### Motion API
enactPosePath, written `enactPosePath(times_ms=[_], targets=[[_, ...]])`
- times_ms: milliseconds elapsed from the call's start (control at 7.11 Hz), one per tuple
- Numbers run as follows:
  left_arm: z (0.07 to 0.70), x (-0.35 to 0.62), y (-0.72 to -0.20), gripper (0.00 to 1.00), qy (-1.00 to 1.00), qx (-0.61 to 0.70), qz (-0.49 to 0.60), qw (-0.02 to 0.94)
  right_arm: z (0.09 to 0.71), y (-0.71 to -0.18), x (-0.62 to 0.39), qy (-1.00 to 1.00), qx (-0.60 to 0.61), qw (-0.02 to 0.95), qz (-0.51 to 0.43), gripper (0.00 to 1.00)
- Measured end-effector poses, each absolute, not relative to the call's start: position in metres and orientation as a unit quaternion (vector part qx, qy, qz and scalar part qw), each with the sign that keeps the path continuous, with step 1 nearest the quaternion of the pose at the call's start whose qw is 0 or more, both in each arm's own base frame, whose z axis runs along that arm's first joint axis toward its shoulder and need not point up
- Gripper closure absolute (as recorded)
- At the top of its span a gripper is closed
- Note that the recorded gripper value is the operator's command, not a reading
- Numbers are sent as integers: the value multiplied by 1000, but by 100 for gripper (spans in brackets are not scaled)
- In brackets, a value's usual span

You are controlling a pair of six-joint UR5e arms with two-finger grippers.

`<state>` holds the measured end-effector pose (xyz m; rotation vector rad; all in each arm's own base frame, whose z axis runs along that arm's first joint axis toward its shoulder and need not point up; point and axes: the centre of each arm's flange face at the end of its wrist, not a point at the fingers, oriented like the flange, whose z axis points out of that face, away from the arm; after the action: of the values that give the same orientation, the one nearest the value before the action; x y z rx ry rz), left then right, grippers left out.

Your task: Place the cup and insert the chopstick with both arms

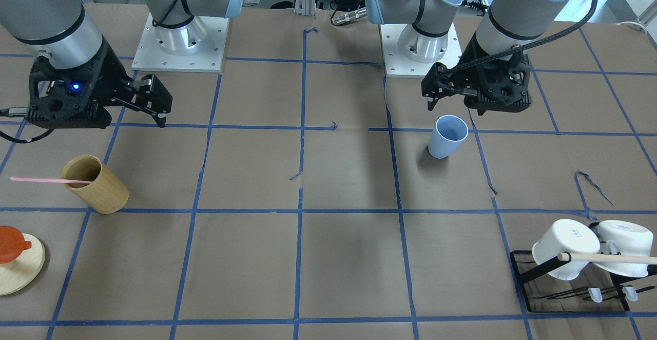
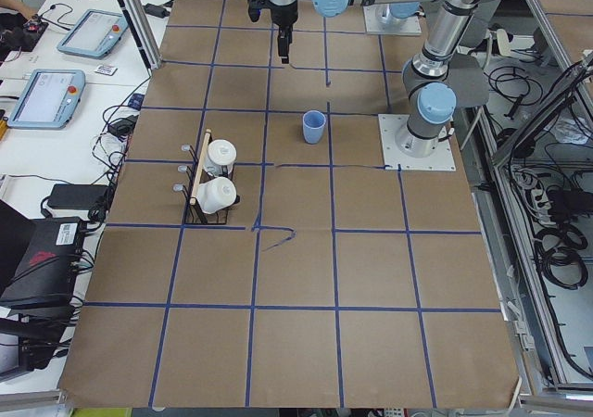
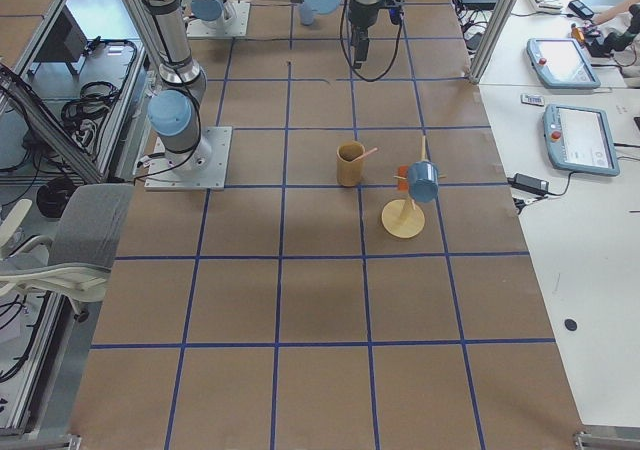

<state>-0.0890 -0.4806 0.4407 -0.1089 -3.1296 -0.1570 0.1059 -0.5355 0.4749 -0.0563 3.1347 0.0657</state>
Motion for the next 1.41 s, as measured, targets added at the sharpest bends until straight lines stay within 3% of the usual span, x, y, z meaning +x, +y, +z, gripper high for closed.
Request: enactPosePath(times_ms=[844, 984, 1125, 1266, 1406], targets=[[298, -54, -442, 0, -990, 0, -138, 16, 460, -553, 94, 1000, -10, -9, -9, 0], [285, -54, -436, 9, -989, 0, -150, 17, 456, -553, 85, 1000, -1, -10, -4, 0], [273, -53, -434, 11, -987, -4, -160, 15, 450, -553, 71, 1000, 11, -9, 3, 0], [264, -51, -434, 30, -986, -11, -165, 8, 445, -553, 59, 1000, 22, -9, 9, 0], [257, -50, -433, 73, -986, -16, -166, 3, 442, -551, 51, 999, 29, -9, 13, 0]])
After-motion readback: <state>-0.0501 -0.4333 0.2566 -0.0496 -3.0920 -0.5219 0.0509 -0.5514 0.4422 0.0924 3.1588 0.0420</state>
